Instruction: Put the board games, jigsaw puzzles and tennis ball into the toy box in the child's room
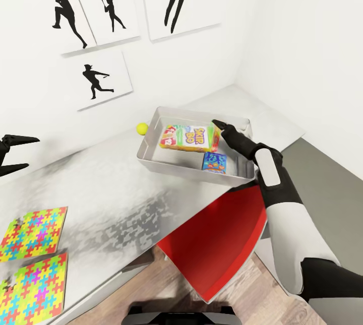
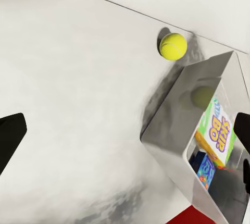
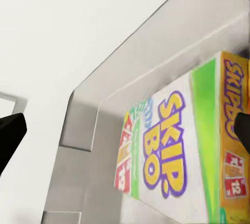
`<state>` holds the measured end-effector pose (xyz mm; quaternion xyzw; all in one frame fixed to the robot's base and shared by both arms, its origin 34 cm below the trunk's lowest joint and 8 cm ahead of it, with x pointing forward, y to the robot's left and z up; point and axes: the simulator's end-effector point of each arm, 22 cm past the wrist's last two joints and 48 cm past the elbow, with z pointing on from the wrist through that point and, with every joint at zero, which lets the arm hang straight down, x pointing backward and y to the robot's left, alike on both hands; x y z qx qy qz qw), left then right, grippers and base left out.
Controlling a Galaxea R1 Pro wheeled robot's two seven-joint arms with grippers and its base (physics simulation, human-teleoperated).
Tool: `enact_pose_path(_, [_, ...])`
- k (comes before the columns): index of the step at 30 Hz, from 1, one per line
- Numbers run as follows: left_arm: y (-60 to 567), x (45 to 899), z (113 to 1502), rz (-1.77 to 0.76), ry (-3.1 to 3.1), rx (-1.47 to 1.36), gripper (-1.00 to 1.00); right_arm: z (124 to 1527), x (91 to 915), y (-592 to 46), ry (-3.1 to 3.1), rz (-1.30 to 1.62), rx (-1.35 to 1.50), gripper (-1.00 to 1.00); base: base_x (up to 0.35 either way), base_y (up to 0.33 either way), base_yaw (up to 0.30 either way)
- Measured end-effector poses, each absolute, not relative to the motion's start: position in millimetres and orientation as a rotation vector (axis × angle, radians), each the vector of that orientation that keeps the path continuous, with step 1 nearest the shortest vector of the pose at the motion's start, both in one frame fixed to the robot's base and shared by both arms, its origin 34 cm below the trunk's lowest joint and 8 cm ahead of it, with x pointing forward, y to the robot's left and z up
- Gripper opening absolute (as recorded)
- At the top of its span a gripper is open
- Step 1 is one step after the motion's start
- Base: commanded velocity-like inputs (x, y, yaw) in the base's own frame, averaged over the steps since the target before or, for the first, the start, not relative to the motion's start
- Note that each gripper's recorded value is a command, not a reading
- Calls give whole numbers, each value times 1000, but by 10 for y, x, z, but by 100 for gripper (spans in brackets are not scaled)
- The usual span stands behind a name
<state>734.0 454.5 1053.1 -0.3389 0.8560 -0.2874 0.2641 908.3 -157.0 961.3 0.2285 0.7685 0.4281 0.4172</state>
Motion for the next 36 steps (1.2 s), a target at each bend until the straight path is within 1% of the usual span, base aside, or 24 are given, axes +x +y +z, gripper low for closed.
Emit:
enact_pose_path(4, [4546, 7339, 10532, -777, 2314, -916, 100, 9636, 9097, -1649, 1914, 1068, 592, 100, 0, 0, 0])
enact_pose_path(8, [4547, 7338, 10534, -776, 2314, -916, 100, 10096, 9136, -1715, 1822, 1058, 526, 100, 0, 0, 0])
enact_pose_path(13, [4545, 7335, 10528, -777, 2315, -916, 100, 10771, 8694, -1835, 1671, 1004, 400, 100, 0, 0, 0])
enact_pose_path(19, [4479, 7306, 10445, -795, 2326, -924, 100, 10803, 8449, -1755, 1767, 1028, 294, 100, 0, 0, 0])
enact_pose_path(23, [4291, 7294, 10328, -856, 2335, -925, 100, 10719, 8348, -2189, 1867, 934, 180, 100, 0, 0, 0])
enact_pose_path(25, [4195, 7334, 10333, -893, 2322, -920, 100, 10772, 8276, -2545, 1892, 872, 94, 100, 0, 0, 0])
enact_pose_path(27, [4159, 7415, 10425, -913, 2298, -904, 100, 10839, 8244, -2806, 1900, 824, 55, 100, 0, 0, 0])
enact_pose_path(30, [4060, 7551, 10568, -951, 2265, -872, 100, 10987, 8238, -3215, 1878, 760, 74, 100, 0, 0, 0])
enact_pose_path(31, [3605, 7769, 10682, -1054, 2256, -796, 100, 11069, 8194, -3595, 1856, 702, 122, 100, 0, 0, 0])
enact_pose_path(32, [3287, 7865, 10717, -1108, 2273, -738, 100, 11086, 8169, -3753, 1850, 674, 143, 100, 0, 0, 0])
enact_pose_path(33, [3125, 7909, 10752, -1135, 2278, -708, 100, 11093, 8154, -3813, 1850, 661, 147, 100, 0, 0, 0])
enact_pose_path(36, [2314, 8060, 10882, -1241, 2321, -575, 100, 11078, 8081, -4052, 1863, 606, 166, 100, 0, 0, 0])
